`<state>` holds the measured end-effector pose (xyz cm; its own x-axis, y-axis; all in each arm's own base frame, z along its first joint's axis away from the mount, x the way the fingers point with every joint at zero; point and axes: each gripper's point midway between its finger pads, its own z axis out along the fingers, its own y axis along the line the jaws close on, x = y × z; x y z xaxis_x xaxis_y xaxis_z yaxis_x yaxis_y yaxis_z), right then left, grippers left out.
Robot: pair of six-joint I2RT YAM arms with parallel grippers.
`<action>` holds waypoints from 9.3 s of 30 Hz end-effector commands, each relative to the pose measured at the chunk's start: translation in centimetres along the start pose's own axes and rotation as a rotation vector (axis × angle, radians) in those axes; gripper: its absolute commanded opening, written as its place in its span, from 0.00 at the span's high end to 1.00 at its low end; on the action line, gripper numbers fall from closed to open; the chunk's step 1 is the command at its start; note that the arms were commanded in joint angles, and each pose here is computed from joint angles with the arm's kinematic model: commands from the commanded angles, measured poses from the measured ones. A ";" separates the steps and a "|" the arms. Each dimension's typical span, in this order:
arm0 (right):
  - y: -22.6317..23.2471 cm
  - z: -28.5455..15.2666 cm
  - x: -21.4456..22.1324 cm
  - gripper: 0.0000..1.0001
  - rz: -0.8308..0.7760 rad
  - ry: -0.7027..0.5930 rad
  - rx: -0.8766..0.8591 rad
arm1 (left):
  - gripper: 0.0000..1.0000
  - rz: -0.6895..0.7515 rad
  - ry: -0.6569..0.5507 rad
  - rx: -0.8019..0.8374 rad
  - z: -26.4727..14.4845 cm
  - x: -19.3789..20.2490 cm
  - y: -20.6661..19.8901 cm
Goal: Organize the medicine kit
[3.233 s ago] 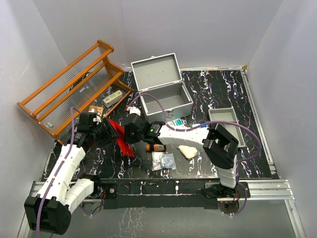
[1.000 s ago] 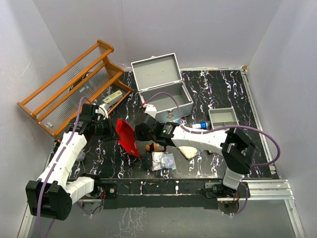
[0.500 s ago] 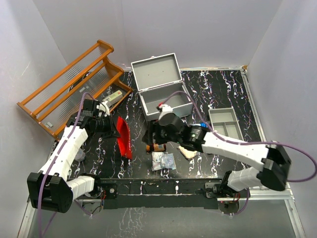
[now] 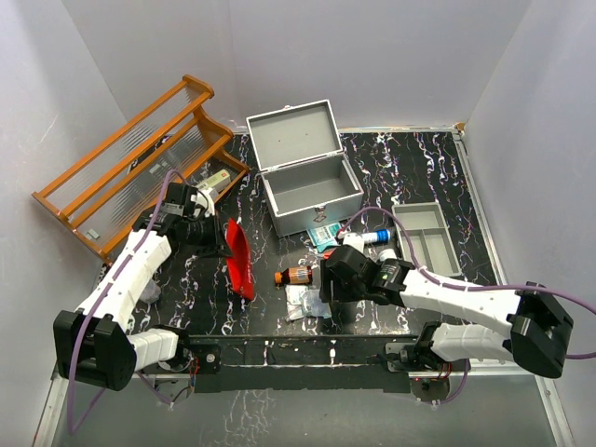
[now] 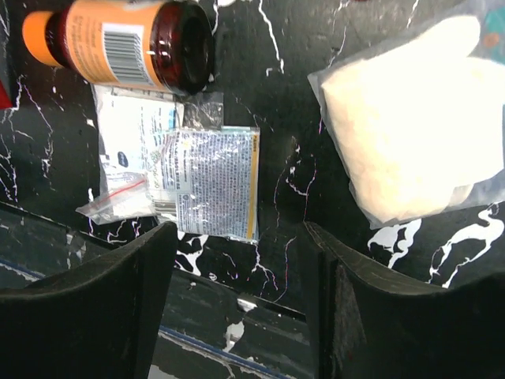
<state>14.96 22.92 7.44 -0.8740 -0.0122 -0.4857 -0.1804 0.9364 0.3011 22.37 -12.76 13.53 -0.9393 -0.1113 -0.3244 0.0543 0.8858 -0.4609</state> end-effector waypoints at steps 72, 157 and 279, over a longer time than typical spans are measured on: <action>1.7 -0.5 -7.0 0.95 0.113 -0.187 -0.142 | 1.00 -0.010 -0.027 0.040 0.0 -0.6 -2.1; 20.1 2.3 -14.4 0.74 0.080 -0.217 -0.425 | 1.00 0.021 -0.013 0.075 0.1 0.0 -2.6; 22.9 4.6 -9.9 0.94 0.090 -0.102 -0.374 | 1.00 0.135 -0.238 0.192 -2.7 -1.6 -4.7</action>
<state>20.99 45.32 14.33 -0.8594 0.0916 -0.5031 -0.2667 0.7592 0.5937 22.76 -14.87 16.67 -0.8428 -0.1252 -0.5234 0.1986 0.8316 -0.5186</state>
